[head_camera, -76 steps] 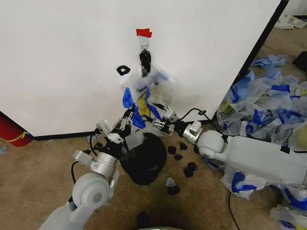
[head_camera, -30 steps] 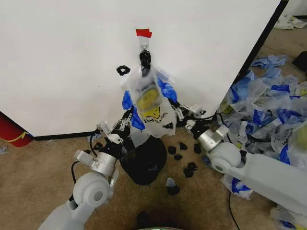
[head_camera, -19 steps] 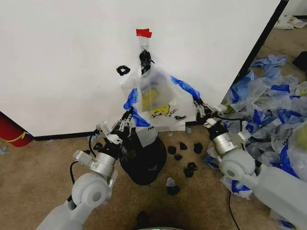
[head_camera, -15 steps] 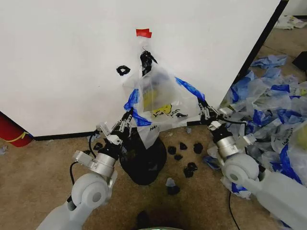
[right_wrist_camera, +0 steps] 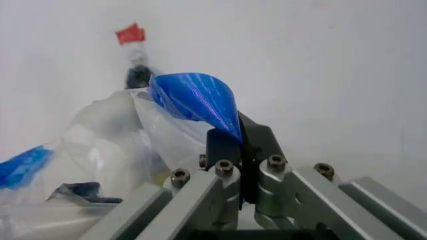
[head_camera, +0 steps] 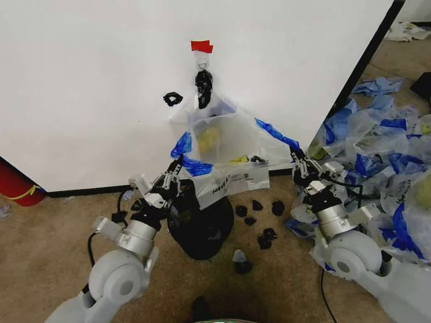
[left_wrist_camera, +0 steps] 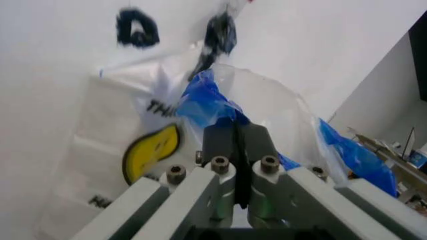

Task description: Pick up the garbage bag from the wall and place it over the trash bin.

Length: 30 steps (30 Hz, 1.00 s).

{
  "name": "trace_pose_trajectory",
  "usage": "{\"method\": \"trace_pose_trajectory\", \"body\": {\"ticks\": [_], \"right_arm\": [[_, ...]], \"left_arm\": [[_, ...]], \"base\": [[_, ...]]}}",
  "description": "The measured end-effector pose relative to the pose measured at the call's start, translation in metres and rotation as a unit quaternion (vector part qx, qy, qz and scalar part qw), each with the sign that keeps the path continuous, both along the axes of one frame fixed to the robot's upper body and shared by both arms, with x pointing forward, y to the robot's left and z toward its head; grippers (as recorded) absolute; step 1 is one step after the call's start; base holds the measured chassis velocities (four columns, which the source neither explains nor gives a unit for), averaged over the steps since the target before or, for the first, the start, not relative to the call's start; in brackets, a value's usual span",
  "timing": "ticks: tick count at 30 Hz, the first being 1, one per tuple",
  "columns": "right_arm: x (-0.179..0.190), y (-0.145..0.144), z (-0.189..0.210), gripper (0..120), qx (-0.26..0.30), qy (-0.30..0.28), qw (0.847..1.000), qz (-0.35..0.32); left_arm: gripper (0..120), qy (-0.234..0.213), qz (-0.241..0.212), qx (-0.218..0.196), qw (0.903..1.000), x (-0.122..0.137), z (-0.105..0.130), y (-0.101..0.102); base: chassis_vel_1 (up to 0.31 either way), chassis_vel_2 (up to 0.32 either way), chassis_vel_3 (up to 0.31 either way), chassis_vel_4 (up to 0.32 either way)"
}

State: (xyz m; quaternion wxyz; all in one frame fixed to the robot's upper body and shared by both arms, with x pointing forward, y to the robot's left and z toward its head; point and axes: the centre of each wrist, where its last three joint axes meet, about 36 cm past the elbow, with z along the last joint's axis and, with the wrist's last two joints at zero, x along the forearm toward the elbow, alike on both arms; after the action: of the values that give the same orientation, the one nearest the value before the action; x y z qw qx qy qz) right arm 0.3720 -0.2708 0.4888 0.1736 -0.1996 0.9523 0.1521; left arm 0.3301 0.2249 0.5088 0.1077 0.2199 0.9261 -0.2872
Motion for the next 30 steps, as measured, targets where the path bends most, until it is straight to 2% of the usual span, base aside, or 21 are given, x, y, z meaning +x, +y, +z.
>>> {"method": "trace_pose_trajectory", "body": {"ticks": [12, 21, 30], "right_arm": [[-0.038, 0.060, 0.026, 0, 0.056, 0.021, 0.995, 0.085], [-0.044, 0.089, 0.021, 0, 0.066, 0.035, 0.988, 0.132], [-0.039, 0.109, 0.021, 0, 0.074, 0.035, 0.985, 0.152]], "left_arm": [[0, 0.002, 0.021, 0.021, 0.9996, -0.021, 0.021, 0.012], [0, 0.009, 0.029, 0.024, 0.9993, -0.027, 0.023, 0.014], [0, 0.011, 0.034, 0.025, 0.9991, -0.026, 0.024, 0.016]], "base": [[0.000, 0.000, 0.000, 0.000], [0.000, 0.000, 0.000, 0.000], [0.000, 0.000, 0.000, 0.000]]}}
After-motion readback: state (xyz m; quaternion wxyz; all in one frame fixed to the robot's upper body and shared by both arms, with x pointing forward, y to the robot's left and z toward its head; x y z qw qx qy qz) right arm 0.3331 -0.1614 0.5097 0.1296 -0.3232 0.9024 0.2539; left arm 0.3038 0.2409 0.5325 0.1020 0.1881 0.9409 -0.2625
